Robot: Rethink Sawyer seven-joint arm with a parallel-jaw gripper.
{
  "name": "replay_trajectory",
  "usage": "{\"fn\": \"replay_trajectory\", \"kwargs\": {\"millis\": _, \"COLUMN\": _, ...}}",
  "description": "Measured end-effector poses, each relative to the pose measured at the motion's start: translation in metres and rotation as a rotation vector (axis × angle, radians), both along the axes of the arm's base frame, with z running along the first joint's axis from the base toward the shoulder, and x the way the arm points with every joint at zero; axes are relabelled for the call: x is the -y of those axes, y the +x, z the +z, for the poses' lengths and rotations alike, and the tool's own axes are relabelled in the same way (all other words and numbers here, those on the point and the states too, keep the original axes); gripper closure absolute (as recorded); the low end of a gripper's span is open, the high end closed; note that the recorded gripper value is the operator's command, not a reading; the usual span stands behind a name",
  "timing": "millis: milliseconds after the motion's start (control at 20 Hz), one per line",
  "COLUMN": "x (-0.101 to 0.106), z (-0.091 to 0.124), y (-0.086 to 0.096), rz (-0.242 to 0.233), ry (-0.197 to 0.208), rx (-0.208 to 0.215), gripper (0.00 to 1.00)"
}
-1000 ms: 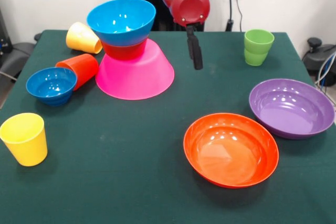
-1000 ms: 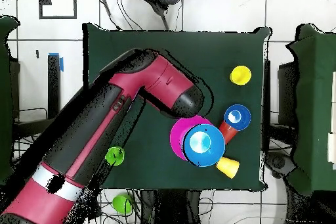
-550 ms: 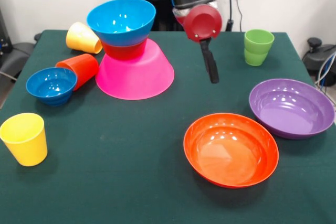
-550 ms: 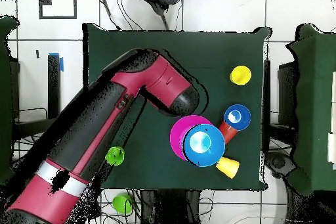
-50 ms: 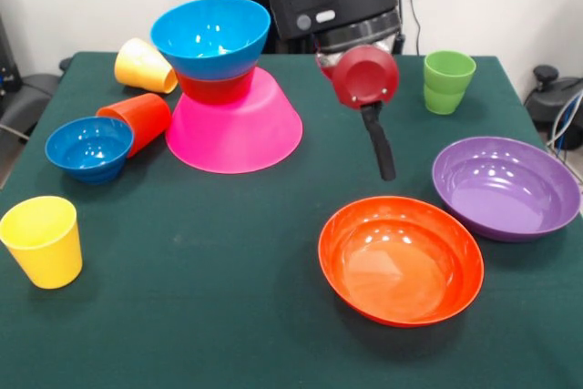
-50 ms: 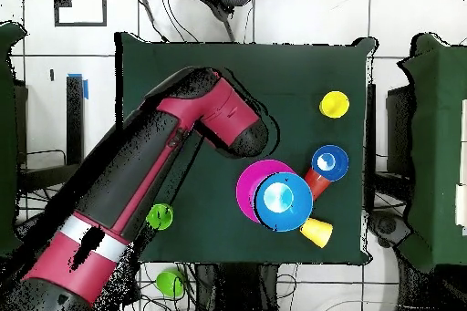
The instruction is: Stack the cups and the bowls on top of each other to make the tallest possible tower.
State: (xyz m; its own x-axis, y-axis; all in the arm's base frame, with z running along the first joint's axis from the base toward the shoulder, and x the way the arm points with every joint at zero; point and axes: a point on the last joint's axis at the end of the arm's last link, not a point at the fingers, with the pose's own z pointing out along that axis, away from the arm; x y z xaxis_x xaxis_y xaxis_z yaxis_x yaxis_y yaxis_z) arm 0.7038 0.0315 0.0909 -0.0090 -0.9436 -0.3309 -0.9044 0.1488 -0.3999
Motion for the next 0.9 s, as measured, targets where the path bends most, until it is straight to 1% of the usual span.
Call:
{"fn": "replay_trajectory", "kwargs": {"millis": 50, "x": 0.0, "z": -0.004, "y": 0.003, "rz": -0.024, "ry": 0.017, "rx": 0.017, "gripper": 0.0}}
{"fn": "replay_trajectory", "kwargs": {"millis": 100, "x": 0.001, "z": -0.005, "y": 0.003, "rz": -0.034, "ry": 0.022, "rx": 0.023, "gripper": 0.0}}
{"fn": "replay_trajectory", "kwargs": {"millis": 150, "x": 0.003, "z": -0.008, "y": 0.005, "rz": -0.056, "ry": 0.034, "rx": 0.036, "gripper": 0.0}}
{"fn": "replay_trajectory", "kwargs": {"millis": 300, "x": 0.005, "z": -0.012, "y": 0.008, "rz": -0.084, "ry": 0.046, "rx": 0.053, "gripper": 0.0}}
{"fn": "replay_trajectory", "kwargs": {"millis": 450, "x": 0.007, "z": -0.015, "y": 0.008, "rz": -0.093, "ry": 0.048, "rx": 0.055, "gripper": 0.0}}
{"fn": "replay_trajectory", "kwargs": {"millis": 700, "x": 0.007, "z": -0.019, "y": 0.006, "rz": -0.093, "ry": 0.045, "rx": 0.048, "gripper": 0.0}}
{"fn": "replay_trajectory", "kwargs": {"millis": 850, "x": 0.008, "z": -0.026, "y": 0.004, "rz": -0.093, "ry": 0.041, "rx": 0.038, "gripper": 0.0}}
{"fn": "replay_trajectory", "kwargs": {"millis": 900, "x": 0.008, "z": -0.033, "y": 0.001, "rz": -0.092, "ry": 0.038, "rx": 0.028, "gripper": 0.0}}
